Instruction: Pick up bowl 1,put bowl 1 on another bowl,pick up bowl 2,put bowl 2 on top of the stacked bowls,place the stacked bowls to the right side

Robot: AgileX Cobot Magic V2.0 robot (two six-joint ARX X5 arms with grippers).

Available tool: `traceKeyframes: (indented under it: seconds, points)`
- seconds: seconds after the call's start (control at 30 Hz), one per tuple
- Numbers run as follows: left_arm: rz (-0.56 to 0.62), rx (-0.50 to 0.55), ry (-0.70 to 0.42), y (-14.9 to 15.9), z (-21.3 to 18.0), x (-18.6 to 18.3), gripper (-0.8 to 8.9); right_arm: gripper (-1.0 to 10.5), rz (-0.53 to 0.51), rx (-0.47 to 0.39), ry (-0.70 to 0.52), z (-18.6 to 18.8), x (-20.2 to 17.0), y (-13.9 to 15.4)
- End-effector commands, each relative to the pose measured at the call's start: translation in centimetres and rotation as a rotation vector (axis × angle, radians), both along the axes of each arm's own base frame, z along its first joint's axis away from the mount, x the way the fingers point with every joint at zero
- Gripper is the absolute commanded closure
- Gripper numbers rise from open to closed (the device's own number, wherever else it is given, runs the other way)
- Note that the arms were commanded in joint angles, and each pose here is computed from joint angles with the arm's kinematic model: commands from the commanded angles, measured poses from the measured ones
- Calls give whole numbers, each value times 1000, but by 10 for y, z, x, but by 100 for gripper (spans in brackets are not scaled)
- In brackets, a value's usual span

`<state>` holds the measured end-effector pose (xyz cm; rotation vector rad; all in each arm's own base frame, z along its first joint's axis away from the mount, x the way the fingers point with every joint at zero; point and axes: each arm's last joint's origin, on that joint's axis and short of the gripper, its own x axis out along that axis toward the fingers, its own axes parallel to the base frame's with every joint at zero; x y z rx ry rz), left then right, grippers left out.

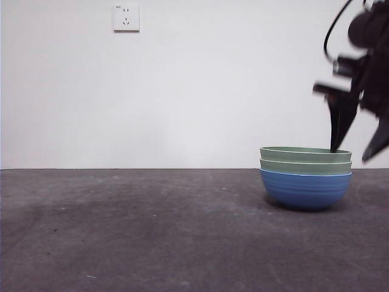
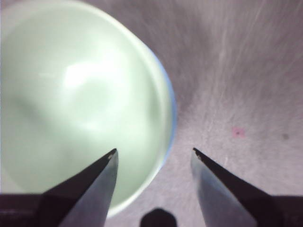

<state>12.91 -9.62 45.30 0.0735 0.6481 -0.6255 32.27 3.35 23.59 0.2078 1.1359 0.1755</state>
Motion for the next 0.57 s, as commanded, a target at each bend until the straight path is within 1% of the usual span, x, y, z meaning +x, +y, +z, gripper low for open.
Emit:
traceKeyframes:
  seconds: [0.03, 0.07, 0.13, 0.23, 0.4, 0.57]
  points:
    - [-8, 4, -8, -1, 0, 0, 374, 689, 13, 1, -93, 34, -21, -2]
    - [-9, 6, -10, -1, 0, 0, 374, 689, 14, 3, -112, 47, -33, -3]
    - [-12, 8, -11, -1, 0, 0, 374, 690, 20, 4, -117, 62, -52, -3]
    - [-25, 22, -22, -1, 0, 0, 374, 695, 64, -7, -87, 81, -88, -2]
    - [-32, 25, -18, -1, 0, 0, 374, 695, 129, -12, -25, 100, -140, 4]
    - [-49, 67, 7, 1, -4, -2, 377, 698, 204, -4, -57, 114, -180, 9]
